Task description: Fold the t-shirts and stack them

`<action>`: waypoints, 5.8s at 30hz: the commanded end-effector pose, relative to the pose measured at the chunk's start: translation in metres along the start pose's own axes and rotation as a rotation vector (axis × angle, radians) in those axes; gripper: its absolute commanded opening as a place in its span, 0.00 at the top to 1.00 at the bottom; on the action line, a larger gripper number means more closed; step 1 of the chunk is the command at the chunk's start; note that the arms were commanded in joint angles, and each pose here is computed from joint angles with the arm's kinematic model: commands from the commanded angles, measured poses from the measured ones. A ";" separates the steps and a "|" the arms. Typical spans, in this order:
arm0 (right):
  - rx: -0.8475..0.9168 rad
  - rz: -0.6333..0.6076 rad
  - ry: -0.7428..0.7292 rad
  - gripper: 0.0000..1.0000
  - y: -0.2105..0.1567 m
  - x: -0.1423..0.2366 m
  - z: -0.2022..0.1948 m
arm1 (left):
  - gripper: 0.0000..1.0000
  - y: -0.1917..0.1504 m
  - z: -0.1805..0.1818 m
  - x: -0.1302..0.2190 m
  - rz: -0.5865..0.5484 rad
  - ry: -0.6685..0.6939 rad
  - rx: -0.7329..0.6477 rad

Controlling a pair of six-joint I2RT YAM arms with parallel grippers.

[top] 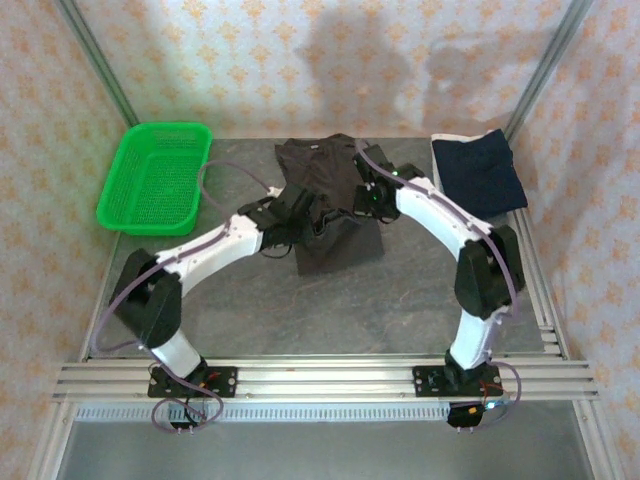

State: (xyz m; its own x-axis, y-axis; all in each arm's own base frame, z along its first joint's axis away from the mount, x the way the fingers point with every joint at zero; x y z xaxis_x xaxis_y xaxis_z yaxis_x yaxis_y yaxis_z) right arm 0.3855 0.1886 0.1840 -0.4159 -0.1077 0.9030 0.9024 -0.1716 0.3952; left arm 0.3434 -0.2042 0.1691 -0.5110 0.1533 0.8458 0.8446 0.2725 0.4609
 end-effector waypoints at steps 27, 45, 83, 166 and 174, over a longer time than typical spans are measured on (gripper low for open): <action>-0.010 0.040 -0.005 0.66 0.088 -0.060 -0.010 | 0.61 0.094 0.051 -0.091 0.228 0.037 0.026; -0.023 0.152 -0.009 0.72 0.042 -0.122 -0.004 | 0.51 0.110 0.017 -0.117 0.147 0.010 -0.038; -0.096 0.228 0.069 0.72 -0.146 -0.063 -0.058 | 0.58 0.150 0.020 -0.045 -0.014 0.053 -0.138; -0.244 -0.229 0.175 1.00 0.015 0.098 -0.012 | 1.00 0.001 0.002 0.046 0.031 -0.352 0.051; -0.266 -0.189 0.198 1.00 0.091 0.039 0.020 | 1.00 0.078 0.017 -0.011 0.091 -0.341 0.129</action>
State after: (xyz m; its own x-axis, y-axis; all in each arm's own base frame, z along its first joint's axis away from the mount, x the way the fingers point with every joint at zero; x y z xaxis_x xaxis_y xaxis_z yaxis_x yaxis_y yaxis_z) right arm 0.4342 0.1867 0.2573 -0.6074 -0.2278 0.7610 0.7554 -0.4622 0.4645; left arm 0.3990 -0.1754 0.1894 -0.5193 0.4534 0.7244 0.8458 0.3935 0.3601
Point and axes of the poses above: each hand's point on the last joint's axis, 136 mm out from that joint toward the fingers, its own x axis back along the fingers, its own z axis along the line the jaws close on, y = z × x, the point moved 5 cm from there along x, back along the fingers, and after that the axes turned 2 degrees about -x, right-handed, at the moved point
